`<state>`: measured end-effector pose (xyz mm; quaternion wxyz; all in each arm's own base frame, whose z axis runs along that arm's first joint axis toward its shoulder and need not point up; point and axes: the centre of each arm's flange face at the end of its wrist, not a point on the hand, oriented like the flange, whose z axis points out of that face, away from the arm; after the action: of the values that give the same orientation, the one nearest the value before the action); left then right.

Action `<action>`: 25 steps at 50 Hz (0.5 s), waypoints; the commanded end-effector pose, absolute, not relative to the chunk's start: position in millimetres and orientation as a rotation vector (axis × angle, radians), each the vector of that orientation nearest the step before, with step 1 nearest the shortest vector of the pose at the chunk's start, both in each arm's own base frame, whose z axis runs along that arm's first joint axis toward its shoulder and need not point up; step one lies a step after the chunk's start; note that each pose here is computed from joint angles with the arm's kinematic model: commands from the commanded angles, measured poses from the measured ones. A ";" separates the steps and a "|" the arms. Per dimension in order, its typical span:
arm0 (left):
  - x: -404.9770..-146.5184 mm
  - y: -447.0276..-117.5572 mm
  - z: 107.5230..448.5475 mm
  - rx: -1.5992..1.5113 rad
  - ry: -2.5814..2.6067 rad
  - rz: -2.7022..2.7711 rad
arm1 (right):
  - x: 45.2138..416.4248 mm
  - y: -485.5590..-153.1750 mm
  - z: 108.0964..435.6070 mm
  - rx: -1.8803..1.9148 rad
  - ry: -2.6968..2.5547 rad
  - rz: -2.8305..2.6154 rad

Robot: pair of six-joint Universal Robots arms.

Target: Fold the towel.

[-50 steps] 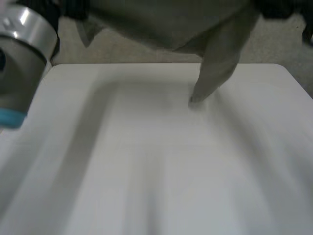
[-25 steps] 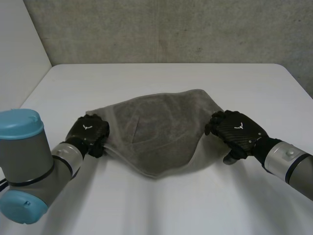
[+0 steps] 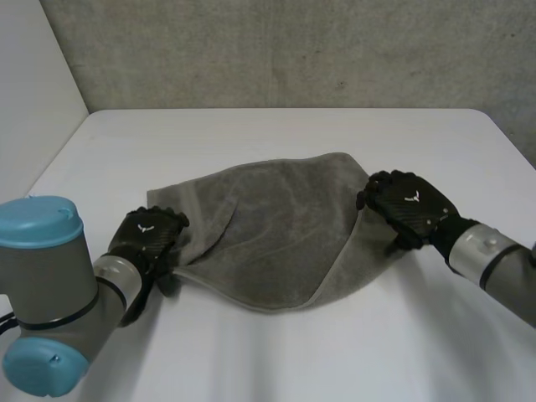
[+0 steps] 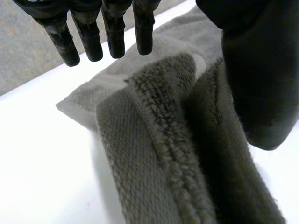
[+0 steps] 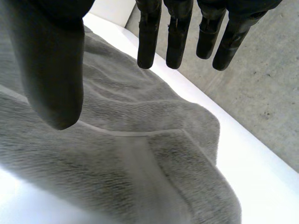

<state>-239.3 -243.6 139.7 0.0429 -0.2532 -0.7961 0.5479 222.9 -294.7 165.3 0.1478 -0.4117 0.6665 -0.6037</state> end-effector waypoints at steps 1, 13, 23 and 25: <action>-234.9 -233.8 131.2 -0.847 -2.468 1.639 | 227.9 -330.7 157.2 -1.259 1.926 -1.741; -233.9 -230.0 126.6 -0.856 -2.482 1.615 | 241.3 -369.0 139.5 -1.539 1.886 -1.770; -235.6 -226.8 127.0 -0.864 -2.474 1.612 | 252.8 -378.4 128.1 -1.559 1.883 -1.734; -235.9 -226.5 127.0 -0.866 -2.473 1.611 | 254.7 -378.7 126.1 -1.560 1.885 -1.723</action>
<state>-235.1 -227.6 126.7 0.0314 -0.2799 -0.8042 0.5233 249.1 -377.2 129.7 0.0674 -0.5175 0.6262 -0.5792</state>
